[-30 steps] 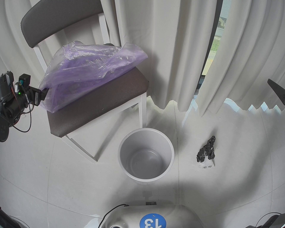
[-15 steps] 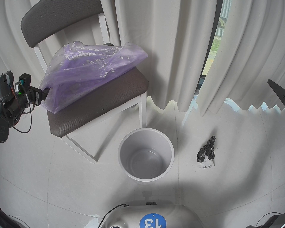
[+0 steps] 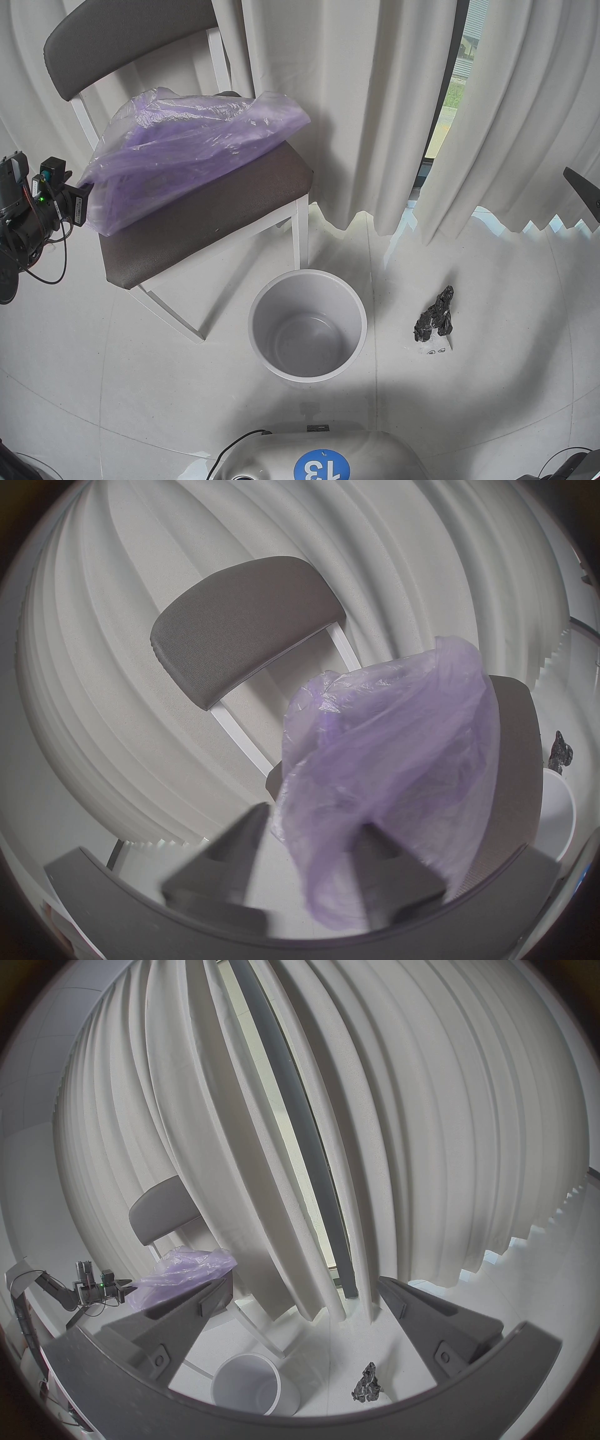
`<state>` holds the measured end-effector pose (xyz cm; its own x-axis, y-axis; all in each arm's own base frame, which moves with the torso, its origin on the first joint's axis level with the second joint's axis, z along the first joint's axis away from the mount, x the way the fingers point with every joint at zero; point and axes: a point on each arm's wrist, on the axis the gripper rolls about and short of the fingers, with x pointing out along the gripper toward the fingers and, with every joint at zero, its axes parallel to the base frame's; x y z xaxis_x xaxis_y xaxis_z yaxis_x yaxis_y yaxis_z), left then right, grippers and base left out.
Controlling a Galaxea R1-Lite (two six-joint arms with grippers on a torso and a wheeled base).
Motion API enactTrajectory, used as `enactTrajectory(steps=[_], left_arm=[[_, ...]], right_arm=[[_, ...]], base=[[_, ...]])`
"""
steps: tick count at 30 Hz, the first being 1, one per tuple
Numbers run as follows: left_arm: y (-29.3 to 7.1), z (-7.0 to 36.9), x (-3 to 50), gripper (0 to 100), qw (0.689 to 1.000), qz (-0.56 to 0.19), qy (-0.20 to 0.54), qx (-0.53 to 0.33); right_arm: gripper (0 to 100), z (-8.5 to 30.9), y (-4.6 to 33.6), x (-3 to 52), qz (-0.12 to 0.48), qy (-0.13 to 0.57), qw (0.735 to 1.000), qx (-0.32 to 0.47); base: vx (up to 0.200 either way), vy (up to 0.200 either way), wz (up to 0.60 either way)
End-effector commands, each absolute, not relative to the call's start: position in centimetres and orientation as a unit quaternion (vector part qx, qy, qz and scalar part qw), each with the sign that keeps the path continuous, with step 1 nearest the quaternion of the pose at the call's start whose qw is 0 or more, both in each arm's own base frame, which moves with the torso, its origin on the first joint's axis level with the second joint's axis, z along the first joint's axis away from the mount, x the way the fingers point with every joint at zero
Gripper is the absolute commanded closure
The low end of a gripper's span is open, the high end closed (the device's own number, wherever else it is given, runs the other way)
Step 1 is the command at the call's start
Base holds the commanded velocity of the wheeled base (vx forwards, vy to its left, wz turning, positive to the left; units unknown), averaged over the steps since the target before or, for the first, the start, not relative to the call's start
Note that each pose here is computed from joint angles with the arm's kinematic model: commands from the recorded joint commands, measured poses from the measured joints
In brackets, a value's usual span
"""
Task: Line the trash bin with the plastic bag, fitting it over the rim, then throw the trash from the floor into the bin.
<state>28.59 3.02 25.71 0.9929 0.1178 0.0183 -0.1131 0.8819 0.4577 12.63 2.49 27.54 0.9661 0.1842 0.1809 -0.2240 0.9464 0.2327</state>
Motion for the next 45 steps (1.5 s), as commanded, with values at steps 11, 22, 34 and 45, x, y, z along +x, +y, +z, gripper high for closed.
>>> enactTrajectory(steps=[11, 22, 34, 45], left_arm=[[2.1, 26.4, 27.9, 100, 0.971, 0.051, -0.01, 0.235], [1.0, 26.0, 24.3, 100, 0.972, 0.035, -0.012, 0.233], [-1.2, 27.5, 22.3, 100, 0.976, 0.009, -0.054, 0.213], [-3.4, 28.5, 22.2, 100, 0.976, 0.041, -0.062, 0.204]], right_arm=[[0, 27.5, 2.5, 12.6, 0.104, -0.078, 0.983, 0.126], [0, 28.0, 2.4, 12.2, 0.106, -0.112, 0.981, 0.121], [0, 27.4, 1.4, 10.3, 0.065, -0.146, 0.986, 0.043], [0, 26.9, 1.4, 9.6, 0.067, -0.147, 0.987, 0.019]], base=[[0.0, 0.0, 0.0], [0.0, 0.0, 0.0], [0.0, 0.0, 0.0], [0.0, 0.0, 0.0]])
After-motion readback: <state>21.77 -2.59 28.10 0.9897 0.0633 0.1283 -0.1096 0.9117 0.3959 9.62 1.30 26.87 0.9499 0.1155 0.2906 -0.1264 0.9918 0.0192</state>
